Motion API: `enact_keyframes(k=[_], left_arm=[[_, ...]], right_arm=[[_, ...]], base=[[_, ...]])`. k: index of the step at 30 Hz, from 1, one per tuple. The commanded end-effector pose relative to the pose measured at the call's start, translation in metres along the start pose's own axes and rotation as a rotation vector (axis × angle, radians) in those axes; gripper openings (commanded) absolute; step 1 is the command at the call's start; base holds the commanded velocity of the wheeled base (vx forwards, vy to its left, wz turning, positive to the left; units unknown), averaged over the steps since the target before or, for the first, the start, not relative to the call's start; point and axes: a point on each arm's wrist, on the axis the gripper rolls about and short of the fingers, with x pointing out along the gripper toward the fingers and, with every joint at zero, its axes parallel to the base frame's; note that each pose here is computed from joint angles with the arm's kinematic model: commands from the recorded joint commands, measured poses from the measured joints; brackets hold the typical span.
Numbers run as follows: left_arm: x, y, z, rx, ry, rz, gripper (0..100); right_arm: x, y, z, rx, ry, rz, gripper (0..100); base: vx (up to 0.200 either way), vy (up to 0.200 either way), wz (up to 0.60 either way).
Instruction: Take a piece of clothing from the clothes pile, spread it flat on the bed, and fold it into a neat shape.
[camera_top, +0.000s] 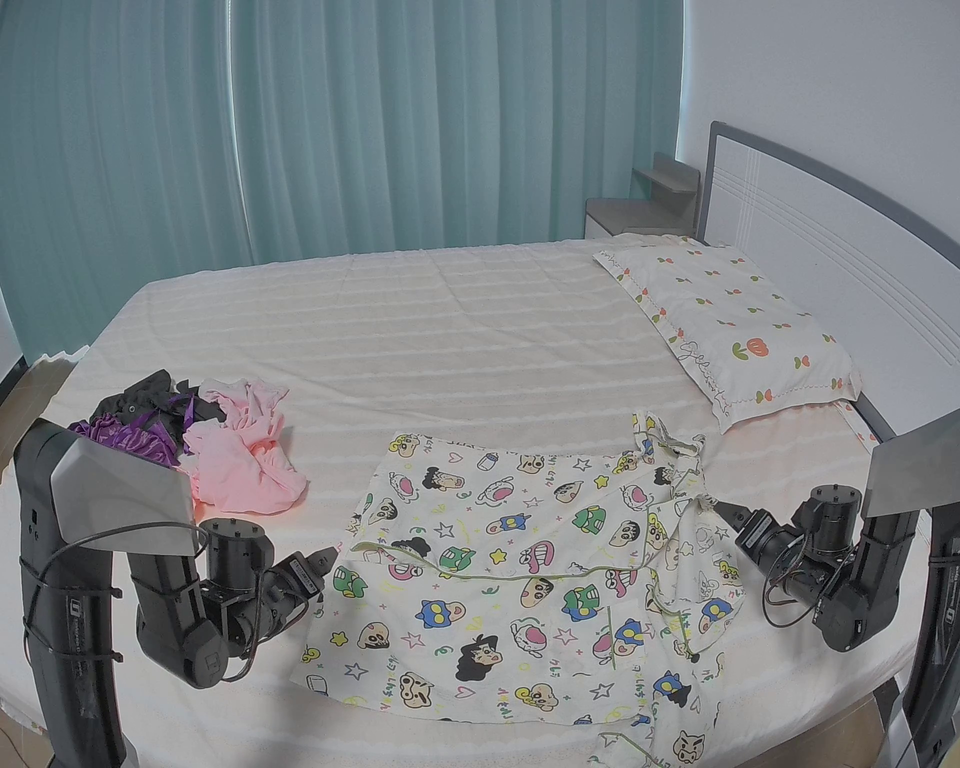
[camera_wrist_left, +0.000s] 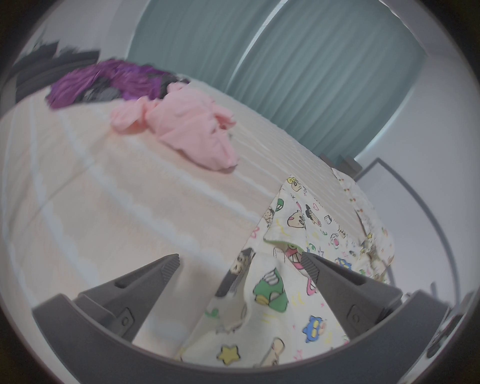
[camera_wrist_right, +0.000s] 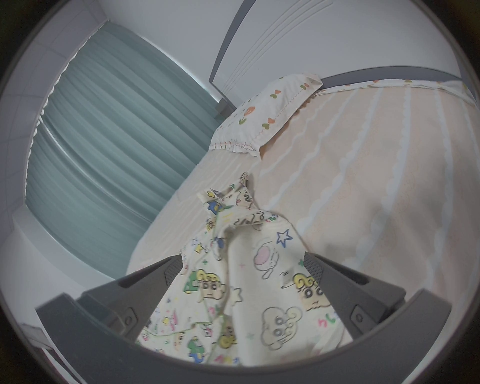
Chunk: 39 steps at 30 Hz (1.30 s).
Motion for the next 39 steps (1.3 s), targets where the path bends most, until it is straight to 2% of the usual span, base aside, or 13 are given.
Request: enact_keyframes(k=[1, 5, 9, 14, 19, 25, 34, 35, 39], left_arm=[[-0.027, 0.009, 0.001, -0.124, 0.045, -0.011, 100], [-0.038, 0.008, -0.005, -0.212, 0.064, -0.062, 100], [-0.039, 0.006, -0.010, -0.217, 0.058, -0.084, 100], [-0.038, 0.005, -0.012, -0.220, 0.063, -0.082, 100], [-0.038, 0.005, -0.013, -0.224, 0.064, -0.081, 100], [-0.038, 0.005, -0.013, -0.224, 0.066, -0.080, 100], [-0.038, 0.005, -0.013, -0.224, 0.066, -0.078, 100], [-0.038, 0.005, -0.013, -0.224, 0.066, -0.078, 100], [-0.038, 0.005, -0.013, -0.224, 0.066, -0.078, 100]], right_arm=[[0.034, -0.019, -0.001, -0.080, 0.061, -0.089, 100], [0.046, -0.025, 0.014, -0.077, 0.105, -0.141, 100], [0.048, -0.038, 0.015, -0.093, 0.158, -0.147, 100], [0.040, -0.039, 0.020, -0.095, 0.149, -0.061, 100], [0.035, -0.037, 0.019, -0.101, 0.127, -0.012, 100], [0.031, -0.038, 0.012, -0.117, 0.150, 0.026, 100], [0.036, -0.040, 0.003, -0.151, 0.172, 0.029, 100], [0.036, -0.041, 0.002, -0.153, 0.175, 0.028, 0], [0.036, -0.041, 0.002, -0.154, 0.180, 0.033, 0]], base=[[0.000, 0.000, 0.00], [0.000, 0.000, 0.00], [0.000, 0.000, 0.00], [0.000, 0.000, 0.00], [0.000, 0.000, 0.00], [0.000, 0.000, 0.00], [0.000, 0.000, 0.00], [0.000, 0.000, 0.00], [0.000, 0.000, 0.00]])
